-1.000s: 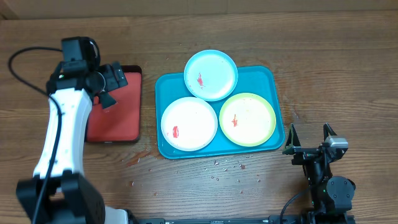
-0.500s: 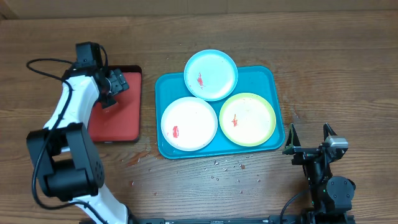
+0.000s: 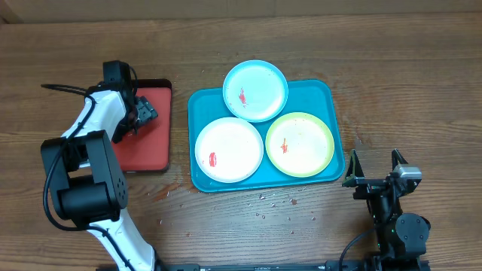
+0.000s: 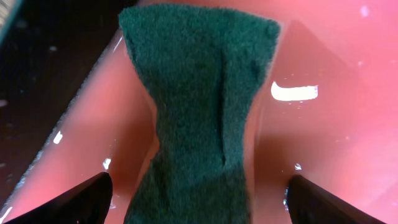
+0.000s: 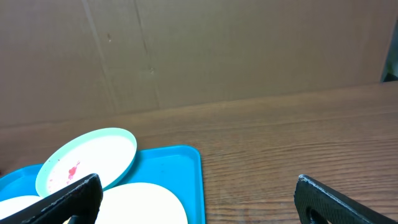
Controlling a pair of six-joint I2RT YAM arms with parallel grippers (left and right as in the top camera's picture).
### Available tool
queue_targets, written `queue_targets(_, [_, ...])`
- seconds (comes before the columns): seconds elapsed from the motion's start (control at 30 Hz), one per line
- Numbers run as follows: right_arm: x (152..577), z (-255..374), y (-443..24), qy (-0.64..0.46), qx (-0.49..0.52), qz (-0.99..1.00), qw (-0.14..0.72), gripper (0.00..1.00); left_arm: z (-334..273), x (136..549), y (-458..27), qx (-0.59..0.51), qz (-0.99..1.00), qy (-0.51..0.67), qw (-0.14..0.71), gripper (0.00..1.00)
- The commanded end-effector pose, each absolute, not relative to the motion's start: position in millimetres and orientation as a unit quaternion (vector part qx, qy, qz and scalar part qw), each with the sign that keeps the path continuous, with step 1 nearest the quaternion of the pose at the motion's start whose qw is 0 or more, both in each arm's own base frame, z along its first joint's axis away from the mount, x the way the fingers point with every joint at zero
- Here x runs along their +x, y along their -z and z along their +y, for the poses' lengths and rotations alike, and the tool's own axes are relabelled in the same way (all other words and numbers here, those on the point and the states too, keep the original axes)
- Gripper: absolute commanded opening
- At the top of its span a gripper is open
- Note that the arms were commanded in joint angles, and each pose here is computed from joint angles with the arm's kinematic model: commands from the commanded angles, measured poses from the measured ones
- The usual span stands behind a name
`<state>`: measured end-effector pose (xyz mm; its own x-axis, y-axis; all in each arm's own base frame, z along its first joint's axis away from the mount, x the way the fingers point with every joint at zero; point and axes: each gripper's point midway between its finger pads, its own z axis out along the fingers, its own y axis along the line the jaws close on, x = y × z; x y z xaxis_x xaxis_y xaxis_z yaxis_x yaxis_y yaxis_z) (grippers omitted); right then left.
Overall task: Clean dirty plates on tray and stack at the side
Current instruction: 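Move the left gripper over the sponge on the red tray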
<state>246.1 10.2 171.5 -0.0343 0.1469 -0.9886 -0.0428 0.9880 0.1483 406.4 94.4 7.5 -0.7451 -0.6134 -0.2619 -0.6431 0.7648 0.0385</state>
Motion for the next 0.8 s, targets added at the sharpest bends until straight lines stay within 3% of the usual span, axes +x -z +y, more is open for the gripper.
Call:
queue_targets(0.0, [246.5,10.9,-168.9,-0.07,0.037,0.716,0.694,1.0,102.1,414.1,-8.3,-0.351,0.924,-0.072,0.13,0.87])
queue_targets(0.1, [246.5,10.9,-168.9,-0.07,0.037,0.716,0.694,1.0,103.0,419.5,-9.7,-0.352,0.923,-0.069,0.141,0.8])
queue_targets(0.33, [246.5,10.9,-168.7,-0.07,0.037,0.716,0.694,1.0,98.4,424.1,-9.7,-0.34,0.927,-0.054,0.146,0.43])
queue_targets(0.43, [246.5,10.9,-168.9,-0.07,0.037,0.716,0.694,1.0,84.1,420.8,-6.5,-0.325,0.937,-0.02,0.126,0.39])
queue_targets(0.57, [246.5,10.9,-168.9,-0.07,0.037,0.716,0.694,1.0,64.8,407.0,-2.4,-0.321,0.943,0.021,0.084,0.04])
queue_targets(0.77, [246.5,10.9,-168.7,-0.07,0.037,0.716,0.694,1.0,54.7,384.0,-2.9,-0.322,0.946,0.03,0.03,0.04])
